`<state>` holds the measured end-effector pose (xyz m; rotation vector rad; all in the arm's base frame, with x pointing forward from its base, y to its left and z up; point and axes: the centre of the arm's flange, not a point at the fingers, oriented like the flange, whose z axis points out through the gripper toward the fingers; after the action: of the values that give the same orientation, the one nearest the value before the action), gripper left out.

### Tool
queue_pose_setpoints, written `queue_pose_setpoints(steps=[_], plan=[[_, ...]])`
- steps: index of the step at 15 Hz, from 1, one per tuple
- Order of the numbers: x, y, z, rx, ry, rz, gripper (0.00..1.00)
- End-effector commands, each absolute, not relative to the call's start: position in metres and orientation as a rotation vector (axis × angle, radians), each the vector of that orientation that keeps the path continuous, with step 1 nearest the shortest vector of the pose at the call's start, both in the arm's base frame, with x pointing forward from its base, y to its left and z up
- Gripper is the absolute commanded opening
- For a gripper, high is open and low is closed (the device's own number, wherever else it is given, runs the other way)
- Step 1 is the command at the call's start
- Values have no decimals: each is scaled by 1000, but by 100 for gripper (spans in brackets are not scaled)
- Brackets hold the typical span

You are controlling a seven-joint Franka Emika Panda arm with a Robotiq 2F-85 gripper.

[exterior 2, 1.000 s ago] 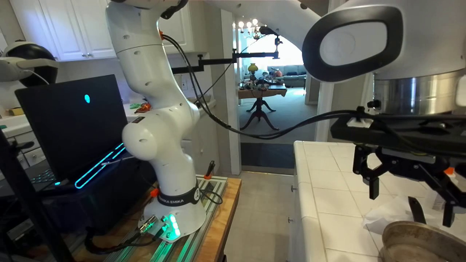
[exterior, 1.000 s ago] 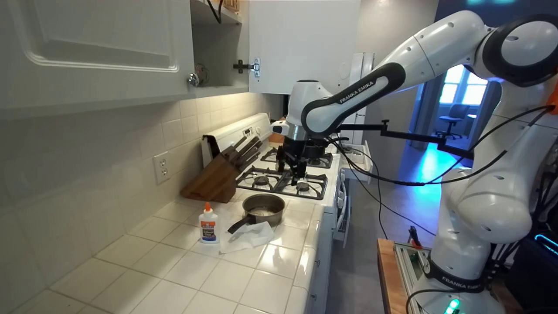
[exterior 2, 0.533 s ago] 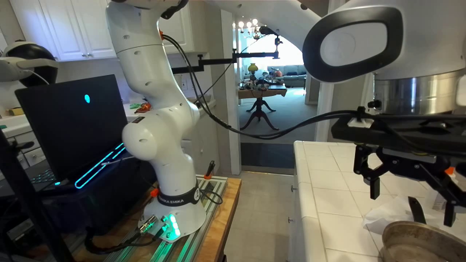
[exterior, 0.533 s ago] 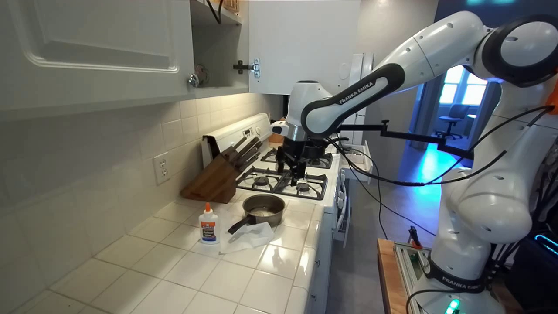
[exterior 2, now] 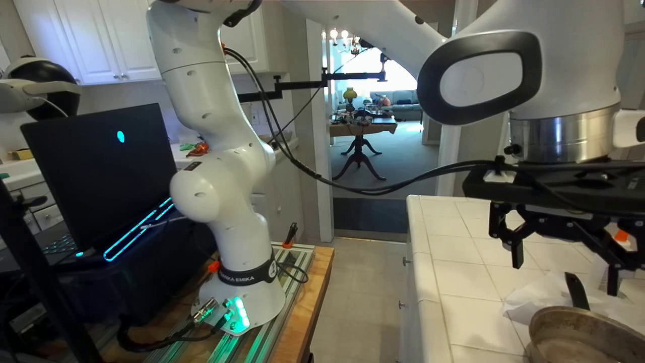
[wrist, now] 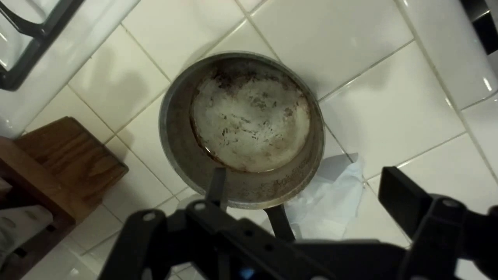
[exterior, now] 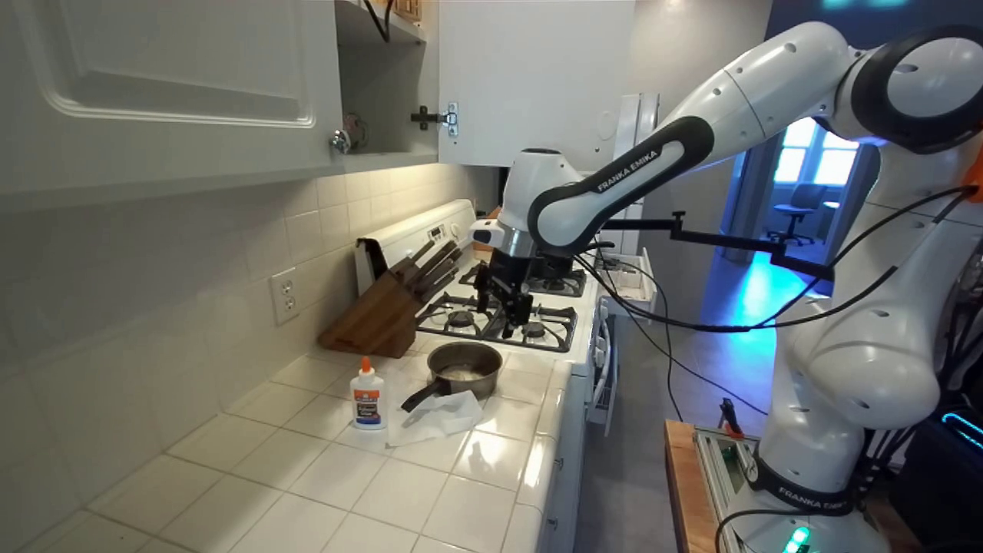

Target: Pick up the pan, and then place it in the open cabinet

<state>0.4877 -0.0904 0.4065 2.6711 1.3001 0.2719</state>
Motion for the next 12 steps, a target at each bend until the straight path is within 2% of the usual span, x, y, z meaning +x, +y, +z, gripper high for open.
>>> queue_pose_setpoints(steps=[1, 12], plan=[[490, -76, 379, 2715, 1361, 246, 100], [504, -79, 320, 2704, 1434, 216, 100]])
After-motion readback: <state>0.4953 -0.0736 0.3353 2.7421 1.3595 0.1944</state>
